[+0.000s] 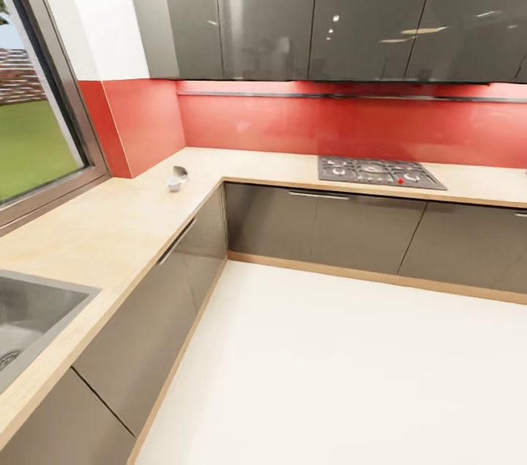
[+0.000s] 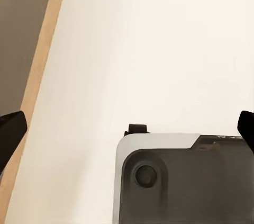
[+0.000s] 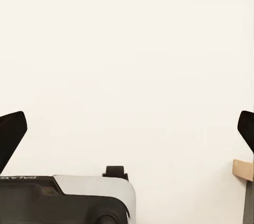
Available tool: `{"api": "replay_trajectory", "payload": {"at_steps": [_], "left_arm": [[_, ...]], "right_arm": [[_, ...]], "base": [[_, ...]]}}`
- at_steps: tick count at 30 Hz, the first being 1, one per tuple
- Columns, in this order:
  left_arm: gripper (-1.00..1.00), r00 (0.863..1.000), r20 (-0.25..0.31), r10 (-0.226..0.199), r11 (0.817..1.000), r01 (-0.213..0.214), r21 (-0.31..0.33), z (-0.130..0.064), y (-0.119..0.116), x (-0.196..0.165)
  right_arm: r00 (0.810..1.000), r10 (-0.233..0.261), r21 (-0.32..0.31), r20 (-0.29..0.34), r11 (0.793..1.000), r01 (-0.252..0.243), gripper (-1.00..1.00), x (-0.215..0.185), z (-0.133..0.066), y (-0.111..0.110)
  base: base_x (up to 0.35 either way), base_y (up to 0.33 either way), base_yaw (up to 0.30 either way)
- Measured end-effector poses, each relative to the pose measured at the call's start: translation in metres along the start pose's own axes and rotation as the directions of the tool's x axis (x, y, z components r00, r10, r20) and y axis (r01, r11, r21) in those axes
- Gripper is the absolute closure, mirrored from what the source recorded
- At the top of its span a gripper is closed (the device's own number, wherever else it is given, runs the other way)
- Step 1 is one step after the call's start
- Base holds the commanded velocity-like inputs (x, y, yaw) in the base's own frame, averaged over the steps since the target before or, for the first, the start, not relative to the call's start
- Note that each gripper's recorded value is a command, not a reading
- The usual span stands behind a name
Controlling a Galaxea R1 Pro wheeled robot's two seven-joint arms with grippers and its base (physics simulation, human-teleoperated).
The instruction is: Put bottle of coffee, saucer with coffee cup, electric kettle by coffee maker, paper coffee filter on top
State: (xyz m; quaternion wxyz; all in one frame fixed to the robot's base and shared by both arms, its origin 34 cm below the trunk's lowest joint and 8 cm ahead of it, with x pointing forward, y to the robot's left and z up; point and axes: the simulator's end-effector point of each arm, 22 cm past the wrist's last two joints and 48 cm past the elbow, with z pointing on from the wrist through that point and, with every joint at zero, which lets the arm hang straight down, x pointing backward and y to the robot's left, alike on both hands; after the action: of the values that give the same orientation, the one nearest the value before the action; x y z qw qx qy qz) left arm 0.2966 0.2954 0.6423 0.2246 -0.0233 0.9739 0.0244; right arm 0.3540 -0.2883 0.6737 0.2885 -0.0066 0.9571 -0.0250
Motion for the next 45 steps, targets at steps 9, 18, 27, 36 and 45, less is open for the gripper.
{"api": "replay_trajectory", "payload": {"at_steps": [9, 18, 27, 36, 45], "left_arm": [[-1.00, 1.000, -0.001, -0.001, 1.000, 0.001, 0.001, -0.0001, -0.0011, 0.0007], [-1.00, 1.000, -0.001, -0.001, 1.000, 0.001, 0.001, -0.0001, -0.0012, 0.0007], [-1.00, 1.000, -0.002, -0.001, 1.000, 0.001, 0.001, -0.0001, -0.0012, 0.0007], [-1.00, 1.000, -0.002, -0.001, 1.000, 0.001, 0.001, -0.0001, -0.0012, 0.0007], [-1.00, 1.000, -0.002, -0.001, 1.000, 0.001, 0.001, -0.0001, -0.0011, 0.0008]], "right_arm": [[1.000, 0.000, 0.000, 0.000, 1.000, 0.000, -1.00, -0.0001, 0.0000, 0.0000], [1.000, 0.000, 0.000, 0.000, 1.000, 0.000, -1.00, 0.0002, -0.0001, 0.0000], [1.000, 0.000, 0.000, 0.000, 1.000, 0.000, -1.00, 0.0002, -0.0001, 0.0000], [1.000, 0.000, 0.000, 0.000, 1.000, 0.000, -1.00, 0.0002, -0.0001, 0.0000], [1.000, 0.001, -0.001, 0.000, 1.000, -0.001, -1.00, 0.0002, 0.0000, 0.0007]], "base": [[0.329, -0.129, 0.220], [0.329, -0.138, 0.023], [0.329, -0.140, 0.001], [0.330, -0.123, 0.000], [0.337, -0.015, 0.131]]}}
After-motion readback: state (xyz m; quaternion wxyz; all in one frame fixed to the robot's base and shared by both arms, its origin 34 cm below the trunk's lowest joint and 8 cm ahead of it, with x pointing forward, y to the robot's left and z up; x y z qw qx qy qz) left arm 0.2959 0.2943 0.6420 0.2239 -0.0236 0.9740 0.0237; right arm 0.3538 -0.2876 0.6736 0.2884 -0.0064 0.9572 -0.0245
